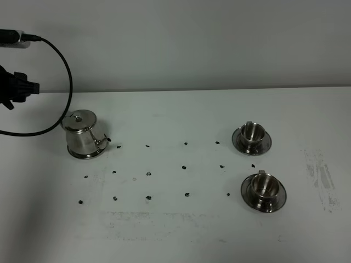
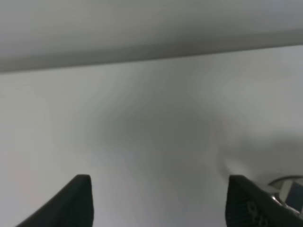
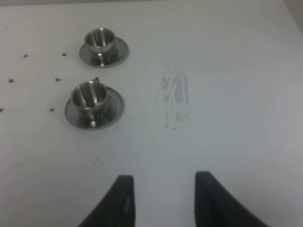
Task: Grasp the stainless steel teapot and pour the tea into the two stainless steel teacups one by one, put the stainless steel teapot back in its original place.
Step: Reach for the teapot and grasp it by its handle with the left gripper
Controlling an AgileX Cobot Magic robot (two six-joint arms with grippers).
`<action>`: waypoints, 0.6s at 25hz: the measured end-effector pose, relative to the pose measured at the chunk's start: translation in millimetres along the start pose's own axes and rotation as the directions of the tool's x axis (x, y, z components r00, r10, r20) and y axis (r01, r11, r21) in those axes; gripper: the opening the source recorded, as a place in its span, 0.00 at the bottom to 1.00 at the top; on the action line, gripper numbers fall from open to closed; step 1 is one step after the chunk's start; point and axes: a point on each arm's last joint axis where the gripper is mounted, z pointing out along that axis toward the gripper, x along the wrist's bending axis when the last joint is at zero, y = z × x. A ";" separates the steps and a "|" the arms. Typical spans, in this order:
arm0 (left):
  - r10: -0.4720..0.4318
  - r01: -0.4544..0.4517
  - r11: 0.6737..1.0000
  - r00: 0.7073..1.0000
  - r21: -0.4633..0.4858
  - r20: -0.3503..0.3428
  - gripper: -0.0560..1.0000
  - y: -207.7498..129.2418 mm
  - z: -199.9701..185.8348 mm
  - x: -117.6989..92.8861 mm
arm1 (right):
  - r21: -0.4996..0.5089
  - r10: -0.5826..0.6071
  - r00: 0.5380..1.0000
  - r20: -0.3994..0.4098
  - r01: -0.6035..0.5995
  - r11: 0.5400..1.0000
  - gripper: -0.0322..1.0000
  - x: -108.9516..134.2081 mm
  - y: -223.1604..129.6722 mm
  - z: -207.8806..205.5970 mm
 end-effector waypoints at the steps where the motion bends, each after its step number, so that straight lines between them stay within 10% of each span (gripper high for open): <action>1: -0.015 0.015 1.000 1.000 0.011 0.009 0.62 -1.3 8.9 -0.6 | 0.000 0.000 1.000 0.000 0.000 1.000 0.32 0.0 0.0 0.0; 15: -0.116 0.092 0.980 0.985 0.179 0.128 0.62 -0.7 62.8 -16.7 | 0.000 0.000 1.000 0.000 0.000 1.000 0.32 0.0 0.0 0.0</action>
